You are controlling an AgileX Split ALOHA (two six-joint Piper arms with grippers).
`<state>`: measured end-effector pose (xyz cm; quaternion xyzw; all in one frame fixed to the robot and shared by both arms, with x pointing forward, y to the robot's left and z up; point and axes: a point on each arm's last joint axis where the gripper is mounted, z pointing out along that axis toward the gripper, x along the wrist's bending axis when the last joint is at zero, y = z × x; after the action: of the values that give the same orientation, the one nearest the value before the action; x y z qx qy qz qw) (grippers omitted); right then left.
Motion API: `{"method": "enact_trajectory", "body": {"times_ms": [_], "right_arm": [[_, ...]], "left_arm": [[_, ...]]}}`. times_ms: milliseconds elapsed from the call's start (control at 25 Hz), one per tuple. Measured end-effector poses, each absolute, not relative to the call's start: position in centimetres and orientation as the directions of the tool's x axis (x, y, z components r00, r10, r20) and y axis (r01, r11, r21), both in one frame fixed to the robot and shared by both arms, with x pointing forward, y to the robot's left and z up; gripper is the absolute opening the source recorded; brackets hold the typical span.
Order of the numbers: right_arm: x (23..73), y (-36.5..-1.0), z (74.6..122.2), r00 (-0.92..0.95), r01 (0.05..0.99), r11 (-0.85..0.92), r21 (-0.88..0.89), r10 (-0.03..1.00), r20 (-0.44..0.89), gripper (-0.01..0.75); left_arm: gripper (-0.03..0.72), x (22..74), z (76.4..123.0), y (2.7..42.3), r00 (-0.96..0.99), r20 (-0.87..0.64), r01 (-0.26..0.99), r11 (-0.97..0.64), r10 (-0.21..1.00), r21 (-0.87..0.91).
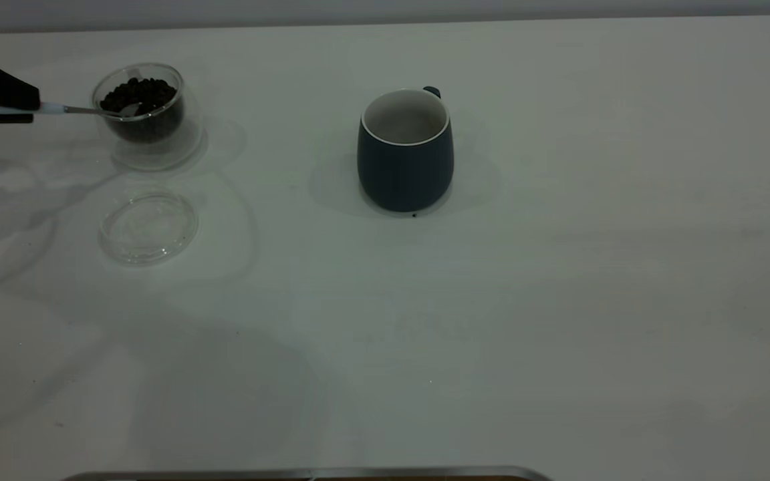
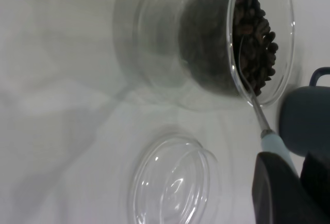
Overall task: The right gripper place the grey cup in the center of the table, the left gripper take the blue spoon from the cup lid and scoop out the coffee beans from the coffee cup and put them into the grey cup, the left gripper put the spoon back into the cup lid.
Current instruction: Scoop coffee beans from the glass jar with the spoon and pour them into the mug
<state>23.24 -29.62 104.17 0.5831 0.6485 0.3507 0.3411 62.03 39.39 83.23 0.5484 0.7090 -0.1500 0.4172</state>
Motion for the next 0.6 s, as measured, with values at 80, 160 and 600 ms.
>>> {"method": "enact_trajectory", "body": {"times_ms": [80, 160, 600], "right_arm": [[23.2, -29.6, 104.2, -0.087, 0.517, 0.074, 0.853, 0.996, -0.034, 0.591], [23.2, -29.6, 104.2, -0.087, 0.517, 0.074, 0.853, 0.996, -0.034, 0.591], [23.2, -29.6, 104.2, -0.087, 0.517, 0.074, 0.853, 0.996, -0.034, 0.590]], "left_arm": [[0.129, 62.0, 83.1, 39.4, -0.048, -0.761, 0.902, 0.356, 0.647, 0.246], [0.129, 62.1, 83.2, 39.4, -0.050, -0.770, 0.898, 0.365, 0.636, 0.244], [0.128, 61.7, 83.5, 40.4, -0.055, -0.801, 0.889, 0.395, 0.596, 0.232]]}}
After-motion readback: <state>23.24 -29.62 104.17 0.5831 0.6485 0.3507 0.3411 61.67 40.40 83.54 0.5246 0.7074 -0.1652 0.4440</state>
